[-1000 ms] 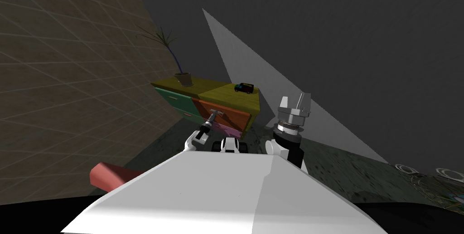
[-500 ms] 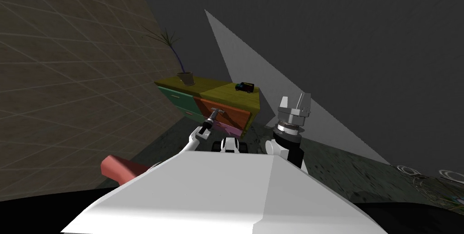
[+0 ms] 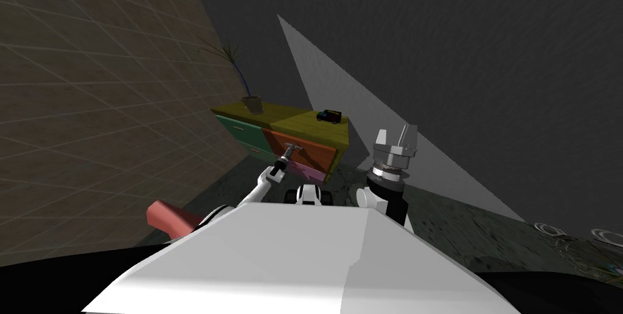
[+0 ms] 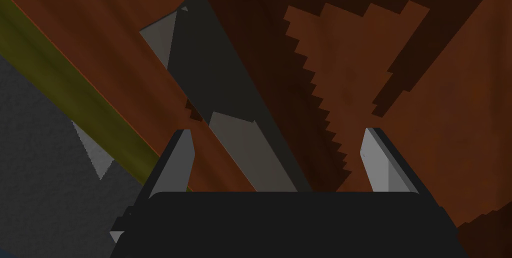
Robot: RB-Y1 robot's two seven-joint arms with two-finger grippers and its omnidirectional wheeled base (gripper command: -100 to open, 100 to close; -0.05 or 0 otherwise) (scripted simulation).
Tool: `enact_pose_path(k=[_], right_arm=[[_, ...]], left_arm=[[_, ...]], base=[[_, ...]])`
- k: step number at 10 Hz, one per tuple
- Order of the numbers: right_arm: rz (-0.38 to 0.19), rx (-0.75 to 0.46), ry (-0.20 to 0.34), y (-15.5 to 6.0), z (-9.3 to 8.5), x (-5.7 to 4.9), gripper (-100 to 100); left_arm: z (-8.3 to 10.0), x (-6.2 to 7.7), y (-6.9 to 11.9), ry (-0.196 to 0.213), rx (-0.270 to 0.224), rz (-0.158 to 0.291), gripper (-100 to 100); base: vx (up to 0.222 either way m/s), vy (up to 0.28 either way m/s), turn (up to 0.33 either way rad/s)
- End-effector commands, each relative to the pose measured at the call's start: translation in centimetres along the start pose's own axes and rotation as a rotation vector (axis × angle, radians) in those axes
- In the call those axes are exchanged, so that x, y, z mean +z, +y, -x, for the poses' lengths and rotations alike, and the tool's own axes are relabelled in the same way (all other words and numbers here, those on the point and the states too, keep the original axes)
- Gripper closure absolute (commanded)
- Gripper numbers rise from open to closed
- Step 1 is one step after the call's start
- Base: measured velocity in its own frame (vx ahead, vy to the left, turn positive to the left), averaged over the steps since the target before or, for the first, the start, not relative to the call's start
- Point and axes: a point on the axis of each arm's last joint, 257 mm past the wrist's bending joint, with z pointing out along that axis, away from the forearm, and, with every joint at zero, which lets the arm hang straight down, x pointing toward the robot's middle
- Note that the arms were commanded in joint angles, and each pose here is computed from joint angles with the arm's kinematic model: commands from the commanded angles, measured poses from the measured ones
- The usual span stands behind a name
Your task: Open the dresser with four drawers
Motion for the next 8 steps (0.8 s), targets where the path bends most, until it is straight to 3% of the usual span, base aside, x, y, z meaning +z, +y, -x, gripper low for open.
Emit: enact_pose_path(k=[1,2,3,5,7,8], right_arm=[[0.000,0.000,0.000,0.0,0.0,0.0,0],[0.000,0.000,0.000,0.0,0.0,0.0,0],[0.000,0.000,0.000,0.0,0.0,0.0,0],[0.000,0.000,0.000,0.0,0.0,0.0,0],[0.000,0.000,0.000,0.0,0.0,0.0,0],[0.000,0.000,0.000,0.0,0.0,0.0,0]], left_arm=[[0.0,1.0,0.6,0.007,0.002,0.013,-100],[0.2,2.3,-0.5,0.006,-0.002,-0.013,-100],[0.1,2.8,0.2,0.012,0.003,0.007,-100],[0.4,4.5,-1.2,0.012,0.002,-0.021,-100],[0.2,4.4,0.0,0.018,0.004,0.008,-100],[0.4,5.7,-1.6,0.016,0.000,-0.024,-100]], base=[[-0.022,0.002,-0.004],[-0.047,0.001,0.044],[-0.050,0.000,0.023],[-0.065,0.002,0.034],[-0.015,0.002,-0.002],[-0.032,0.004,0.057]])
